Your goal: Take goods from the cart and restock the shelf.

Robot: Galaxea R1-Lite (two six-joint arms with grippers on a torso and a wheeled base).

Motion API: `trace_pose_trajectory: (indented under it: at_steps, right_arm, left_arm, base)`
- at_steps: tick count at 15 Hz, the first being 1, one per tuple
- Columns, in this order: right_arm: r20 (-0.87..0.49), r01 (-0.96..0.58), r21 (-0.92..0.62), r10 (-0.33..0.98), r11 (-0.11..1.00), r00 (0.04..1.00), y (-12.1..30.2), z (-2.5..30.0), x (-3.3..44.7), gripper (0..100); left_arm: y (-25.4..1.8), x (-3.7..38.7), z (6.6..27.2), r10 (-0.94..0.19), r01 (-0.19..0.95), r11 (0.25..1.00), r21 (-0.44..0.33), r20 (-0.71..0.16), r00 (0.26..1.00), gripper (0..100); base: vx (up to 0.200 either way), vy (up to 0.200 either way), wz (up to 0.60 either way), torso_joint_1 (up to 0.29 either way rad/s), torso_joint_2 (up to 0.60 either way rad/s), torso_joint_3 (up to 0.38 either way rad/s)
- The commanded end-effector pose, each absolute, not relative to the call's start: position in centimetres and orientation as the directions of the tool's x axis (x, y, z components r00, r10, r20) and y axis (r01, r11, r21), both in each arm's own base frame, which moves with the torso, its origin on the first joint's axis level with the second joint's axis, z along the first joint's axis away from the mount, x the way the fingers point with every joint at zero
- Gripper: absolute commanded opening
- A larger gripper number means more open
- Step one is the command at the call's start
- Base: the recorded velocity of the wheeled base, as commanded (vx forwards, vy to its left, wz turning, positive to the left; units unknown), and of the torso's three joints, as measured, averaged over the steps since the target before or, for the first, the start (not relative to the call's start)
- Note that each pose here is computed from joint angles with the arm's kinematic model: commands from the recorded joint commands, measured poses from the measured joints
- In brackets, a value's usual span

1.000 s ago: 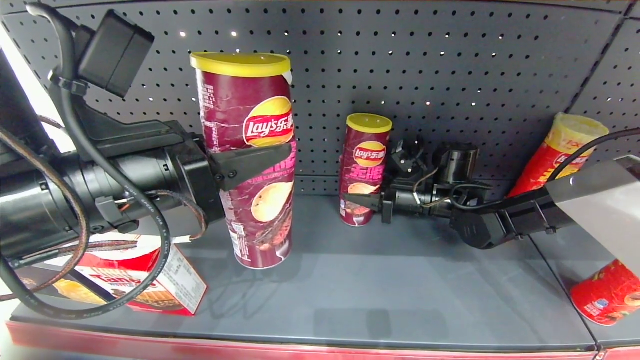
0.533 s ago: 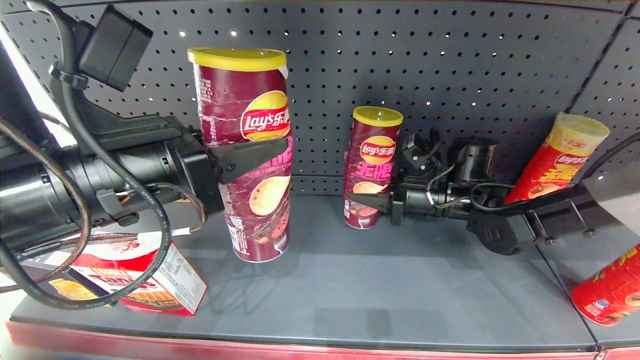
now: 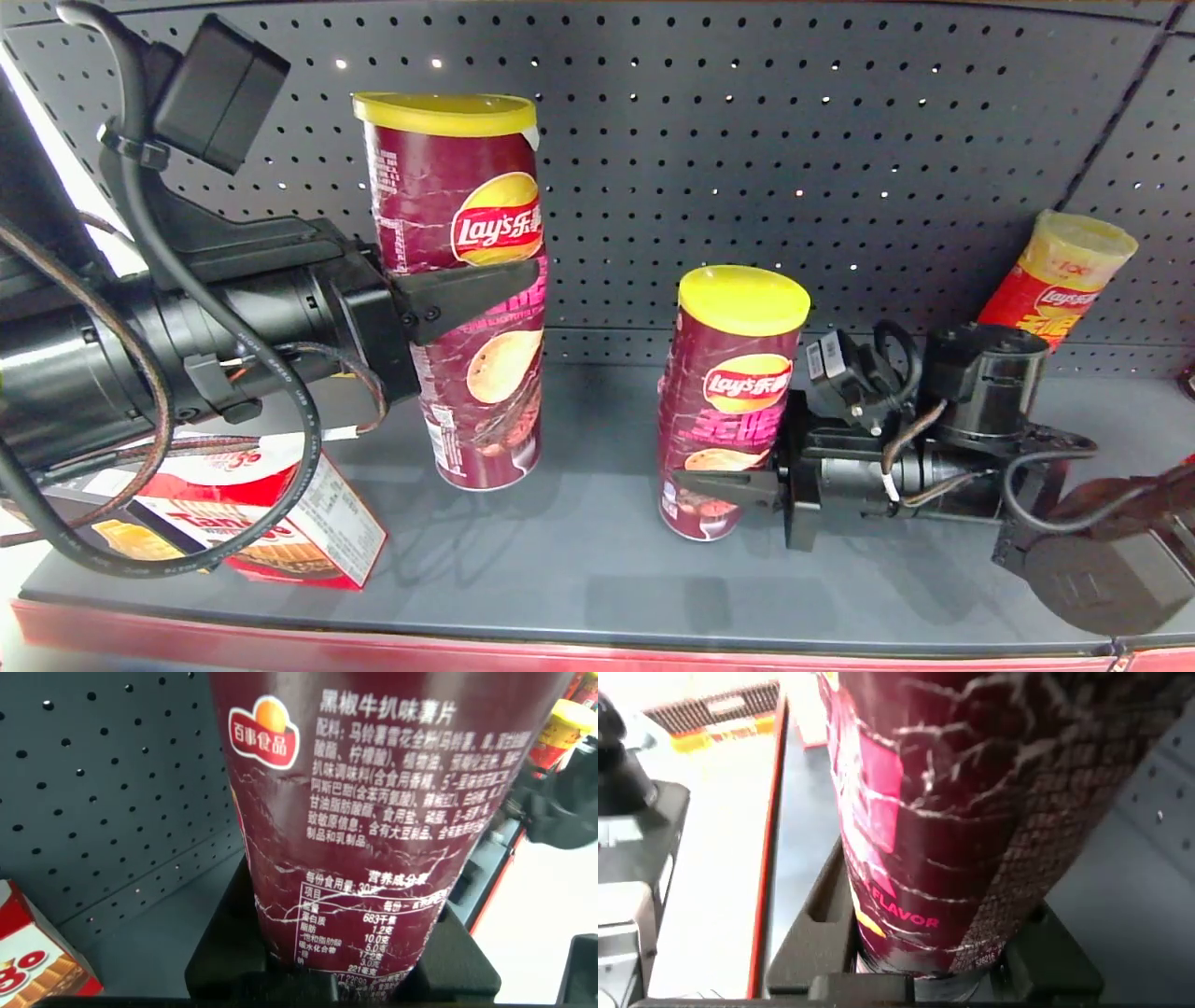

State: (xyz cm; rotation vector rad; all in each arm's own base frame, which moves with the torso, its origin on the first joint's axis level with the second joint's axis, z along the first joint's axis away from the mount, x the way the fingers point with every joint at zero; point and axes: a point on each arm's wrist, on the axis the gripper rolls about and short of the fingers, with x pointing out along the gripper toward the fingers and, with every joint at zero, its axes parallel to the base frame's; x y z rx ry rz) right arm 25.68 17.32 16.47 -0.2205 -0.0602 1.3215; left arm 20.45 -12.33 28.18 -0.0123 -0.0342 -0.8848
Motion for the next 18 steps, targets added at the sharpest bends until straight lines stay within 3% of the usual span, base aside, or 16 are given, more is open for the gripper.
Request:
trace_pose_trajectory:
  at_steps: [1, 18]
  right_arm:
    - [-0.082, -0.946, -0.217, 0.961, 0.242, 0.264, 17.3, 16.5, 23.9, 0]
    - [-0.185, -0.962, -0.186, 0.954, 0.201, 0.235, 18.2, 12.5, 23.3, 0]
  left_arm:
    - [-12.3, 20.5, 28.1, -0.773, 0.773, 0.634, 0.003, 0.034, 0.634, 0]
    - [-12.3, 20.4, 27.8, -0.772, 0.772, 0.635, -0.003, 0.024, 0.635, 0]
  base:
    - [0.000, 0.000, 0.00, 0.000, 0.00, 0.000]
    - [0.000, 0.000, 0.00, 0.000, 0.00, 0.000]
